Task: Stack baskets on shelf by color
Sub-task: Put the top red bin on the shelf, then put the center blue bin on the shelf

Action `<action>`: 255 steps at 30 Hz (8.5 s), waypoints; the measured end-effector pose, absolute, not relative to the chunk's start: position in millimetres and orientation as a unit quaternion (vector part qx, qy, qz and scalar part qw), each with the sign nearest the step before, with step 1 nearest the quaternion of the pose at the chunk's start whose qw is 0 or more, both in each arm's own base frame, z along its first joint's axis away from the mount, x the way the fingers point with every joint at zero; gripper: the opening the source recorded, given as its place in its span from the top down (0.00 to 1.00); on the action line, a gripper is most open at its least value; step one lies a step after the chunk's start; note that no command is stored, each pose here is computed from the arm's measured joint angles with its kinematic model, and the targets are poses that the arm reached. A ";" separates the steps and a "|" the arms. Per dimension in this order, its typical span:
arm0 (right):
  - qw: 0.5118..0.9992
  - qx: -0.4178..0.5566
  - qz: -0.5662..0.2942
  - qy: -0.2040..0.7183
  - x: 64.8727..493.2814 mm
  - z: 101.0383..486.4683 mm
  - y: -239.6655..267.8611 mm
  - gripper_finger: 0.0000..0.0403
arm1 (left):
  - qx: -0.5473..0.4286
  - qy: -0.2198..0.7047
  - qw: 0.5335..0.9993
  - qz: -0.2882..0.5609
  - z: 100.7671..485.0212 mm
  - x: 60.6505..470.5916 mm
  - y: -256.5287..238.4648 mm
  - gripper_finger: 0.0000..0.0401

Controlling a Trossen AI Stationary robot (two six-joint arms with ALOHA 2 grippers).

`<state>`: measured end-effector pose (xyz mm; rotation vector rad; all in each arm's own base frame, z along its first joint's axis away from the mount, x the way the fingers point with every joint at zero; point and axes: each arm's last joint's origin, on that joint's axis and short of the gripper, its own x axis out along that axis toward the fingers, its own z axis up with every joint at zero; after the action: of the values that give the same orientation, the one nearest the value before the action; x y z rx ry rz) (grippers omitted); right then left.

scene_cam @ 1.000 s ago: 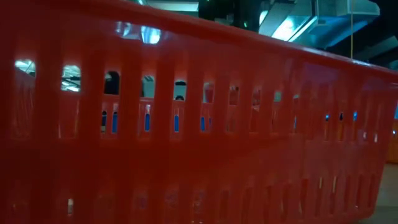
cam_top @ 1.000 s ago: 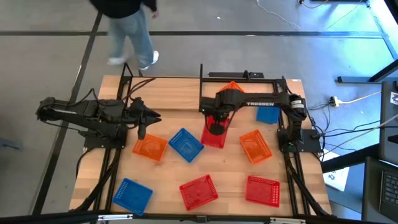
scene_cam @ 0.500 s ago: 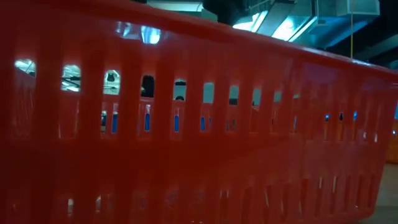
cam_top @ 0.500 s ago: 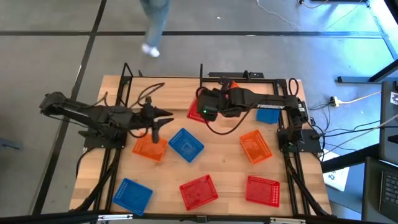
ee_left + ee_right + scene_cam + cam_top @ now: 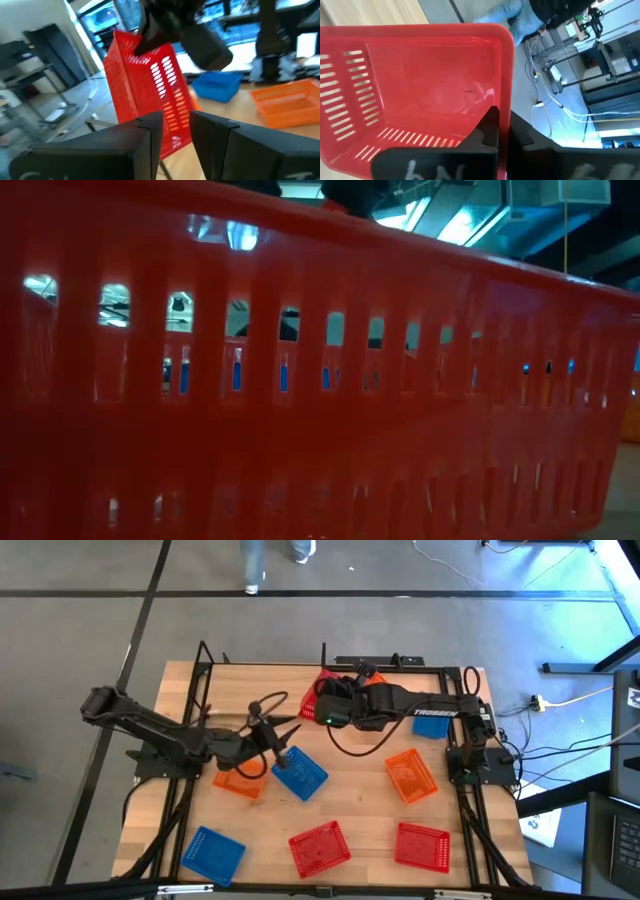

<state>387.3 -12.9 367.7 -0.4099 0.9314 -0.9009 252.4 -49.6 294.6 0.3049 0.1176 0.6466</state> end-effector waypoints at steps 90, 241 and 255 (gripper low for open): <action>0.876 -0.196 -0.323 0.300 325.8 484.0 33.1 0.71 | -0.075 0.129 0.830 0.538 402.2 162.9 32.1 1.00; 0.706 0.275 -0.138 0.638 485.5 209.2 -11.4 0.71 | -0.048 0.306 0.951 0.016 366.6 120.9 -37.4 0.85; 0.701 0.289 -0.130 0.639 493.6 188.8 -18.9 0.71 | 0.009 0.343 0.939 0.007 360.5 116.3 -35.6 0.85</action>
<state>493.6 -18.9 188.8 0.6433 1.4231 -0.2888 116.3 -35.6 360.5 0.0180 0.7004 0.0150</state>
